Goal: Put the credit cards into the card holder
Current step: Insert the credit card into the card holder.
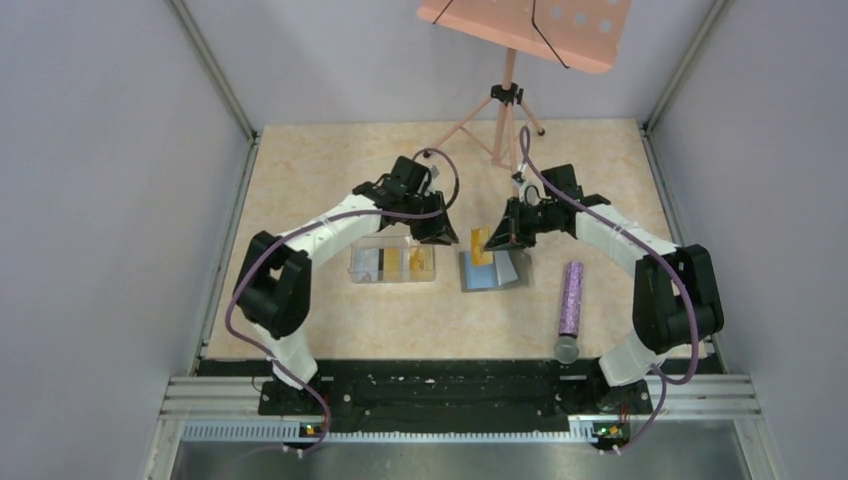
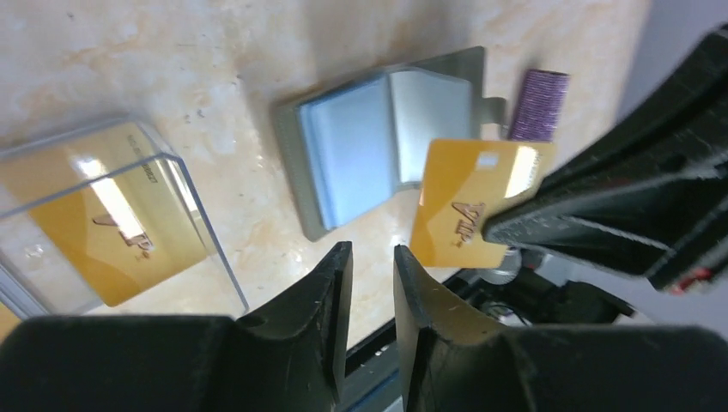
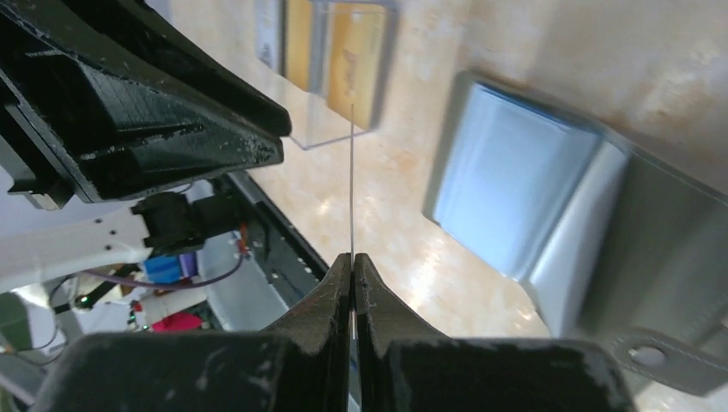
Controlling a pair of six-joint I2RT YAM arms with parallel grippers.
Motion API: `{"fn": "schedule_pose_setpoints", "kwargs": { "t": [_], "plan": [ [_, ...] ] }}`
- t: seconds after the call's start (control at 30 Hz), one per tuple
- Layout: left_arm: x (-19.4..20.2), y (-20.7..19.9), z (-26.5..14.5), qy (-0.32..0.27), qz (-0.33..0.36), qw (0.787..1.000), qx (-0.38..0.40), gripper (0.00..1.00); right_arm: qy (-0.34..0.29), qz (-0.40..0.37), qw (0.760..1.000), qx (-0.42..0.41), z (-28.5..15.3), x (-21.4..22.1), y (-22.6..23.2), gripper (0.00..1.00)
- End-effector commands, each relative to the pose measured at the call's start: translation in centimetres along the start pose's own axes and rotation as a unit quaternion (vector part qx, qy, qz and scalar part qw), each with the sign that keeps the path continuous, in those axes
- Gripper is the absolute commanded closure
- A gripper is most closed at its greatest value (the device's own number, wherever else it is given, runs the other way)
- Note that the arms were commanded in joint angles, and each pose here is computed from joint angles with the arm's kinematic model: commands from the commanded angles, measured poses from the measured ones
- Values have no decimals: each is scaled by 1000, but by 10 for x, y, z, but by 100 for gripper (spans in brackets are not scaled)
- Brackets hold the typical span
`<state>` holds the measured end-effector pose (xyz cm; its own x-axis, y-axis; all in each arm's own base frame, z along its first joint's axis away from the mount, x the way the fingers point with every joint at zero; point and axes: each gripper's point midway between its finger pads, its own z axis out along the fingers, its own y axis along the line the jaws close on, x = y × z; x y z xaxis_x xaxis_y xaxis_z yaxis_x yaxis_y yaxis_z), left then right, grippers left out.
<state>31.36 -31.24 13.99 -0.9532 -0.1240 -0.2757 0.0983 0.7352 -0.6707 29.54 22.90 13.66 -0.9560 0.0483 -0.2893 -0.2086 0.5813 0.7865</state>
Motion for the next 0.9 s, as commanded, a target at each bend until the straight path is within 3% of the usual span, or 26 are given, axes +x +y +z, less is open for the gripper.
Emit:
{"fn": "schedule_pose_setpoints", "kwargs": {
  "t": [0.0,0.33,0.53,0.67,0.87],
  "plan": [
    [8,29,10,41,47,990,-129,71,7,-20,996,84,-12,7,-27,100],
    [20,83,9,76,72,959,-262,72,41,-22,988,144,-3,19,-54,100],
    [25,101,-3,78,61,952,-289,76,45,-39,977,206,-10,14,-74,100],
    [24,95,-4,71,60,958,-273,76,57,-53,968,239,-15,13,-86,100],
    [22,52,15,76,59,980,-172,73,58,-58,969,234,-12,11,-86,100]
  ]
}}
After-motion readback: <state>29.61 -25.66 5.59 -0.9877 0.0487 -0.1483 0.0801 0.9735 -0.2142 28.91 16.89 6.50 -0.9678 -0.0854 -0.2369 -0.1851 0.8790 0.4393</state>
